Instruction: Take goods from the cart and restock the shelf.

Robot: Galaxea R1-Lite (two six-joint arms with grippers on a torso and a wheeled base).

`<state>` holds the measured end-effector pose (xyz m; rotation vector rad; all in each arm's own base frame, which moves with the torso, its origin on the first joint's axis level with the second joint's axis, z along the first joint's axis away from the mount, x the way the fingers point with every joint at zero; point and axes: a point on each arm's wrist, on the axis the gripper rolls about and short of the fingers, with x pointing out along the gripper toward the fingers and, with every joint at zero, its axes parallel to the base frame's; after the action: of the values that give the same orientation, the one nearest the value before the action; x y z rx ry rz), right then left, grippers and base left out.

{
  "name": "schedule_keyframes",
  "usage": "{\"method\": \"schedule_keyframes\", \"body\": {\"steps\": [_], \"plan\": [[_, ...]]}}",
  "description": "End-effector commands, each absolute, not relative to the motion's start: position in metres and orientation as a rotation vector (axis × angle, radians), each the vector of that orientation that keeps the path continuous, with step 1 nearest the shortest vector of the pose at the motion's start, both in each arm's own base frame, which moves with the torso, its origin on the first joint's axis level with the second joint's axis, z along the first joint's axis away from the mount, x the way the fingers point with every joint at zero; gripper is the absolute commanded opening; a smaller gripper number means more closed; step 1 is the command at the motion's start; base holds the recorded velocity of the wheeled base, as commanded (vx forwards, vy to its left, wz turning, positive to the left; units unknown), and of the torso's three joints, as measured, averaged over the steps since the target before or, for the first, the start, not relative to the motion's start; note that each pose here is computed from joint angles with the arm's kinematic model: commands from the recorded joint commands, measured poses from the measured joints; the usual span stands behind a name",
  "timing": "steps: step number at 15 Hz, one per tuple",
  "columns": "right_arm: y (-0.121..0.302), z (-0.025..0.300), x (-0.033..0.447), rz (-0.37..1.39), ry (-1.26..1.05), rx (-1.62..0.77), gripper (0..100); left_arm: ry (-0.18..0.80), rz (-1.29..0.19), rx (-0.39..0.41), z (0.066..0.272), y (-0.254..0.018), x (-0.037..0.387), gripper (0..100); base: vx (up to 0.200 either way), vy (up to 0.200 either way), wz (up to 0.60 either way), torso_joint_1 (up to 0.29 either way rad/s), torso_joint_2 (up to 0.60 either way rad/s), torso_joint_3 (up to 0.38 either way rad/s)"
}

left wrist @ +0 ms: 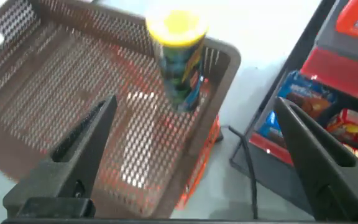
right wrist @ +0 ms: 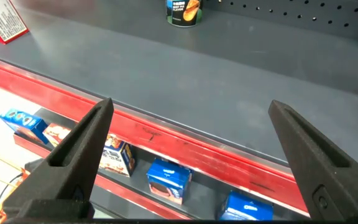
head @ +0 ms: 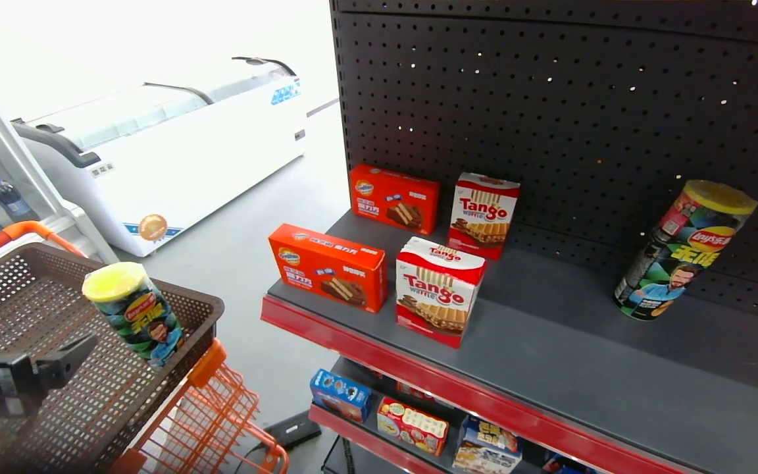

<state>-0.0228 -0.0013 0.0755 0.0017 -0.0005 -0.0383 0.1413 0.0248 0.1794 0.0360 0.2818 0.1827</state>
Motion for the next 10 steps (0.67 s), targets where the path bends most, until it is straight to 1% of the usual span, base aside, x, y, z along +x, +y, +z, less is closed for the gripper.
{"method": "schedule_keyframes", "body": {"steps": [1,3,4,5,6,7,9,10], "plan": [[-0.001,0.076,-0.023,-0.038,0.000,0.003,100,0.354,0.108,0.084,0.148,0.049,0.184,100,0.000,0.000,0.00,0.000,0.00,0.000],[-0.001,0.076,-0.023,-0.038,0.002,0.001,100,0.337,0.077,0.115,0.143,0.059,0.194,100,0.000,0.000,0.00,0.000,0.00,0.000],[-0.001,0.076,-0.023,-0.038,0.002,0.001,100,0.287,0.078,0.137,0.140,0.068,0.204,100,0.000,0.000,0.00,0.000,0.00,0.000],[-0.001,0.076,-0.023,-0.038,0.002,0.001,100,0.274,0.083,0.142,0.140,0.069,0.206,100,0.000,0.000,0.00,0.000,0.00,0.000],[-0.001,0.076,-0.023,-0.038,0.000,0.002,100,0.240,0.114,0.151,0.137,0.077,0.209,100,0.000,0.000,0.00,0.000,0.00,0.000],[-0.001,0.076,-0.023,-0.038,0.000,0.002,100,0.233,0.125,0.150,0.134,0.081,0.211,100,0.000,0.000,0.00,0.000,0.00,0.000],[-0.001,0.076,-0.023,-0.038,0.000,0.002,100,0.264,0.133,0.122,0.124,0.088,0.217,100,0.000,0.000,0.00,0.000,0.00,0.000],[-0.001,0.076,-0.023,-0.038,0.002,0.001,100,0.268,0.125,0.118,0.122,0.089,0.217,100,0.000,0.000,0.00,0.000,0.00,0.000]]}}
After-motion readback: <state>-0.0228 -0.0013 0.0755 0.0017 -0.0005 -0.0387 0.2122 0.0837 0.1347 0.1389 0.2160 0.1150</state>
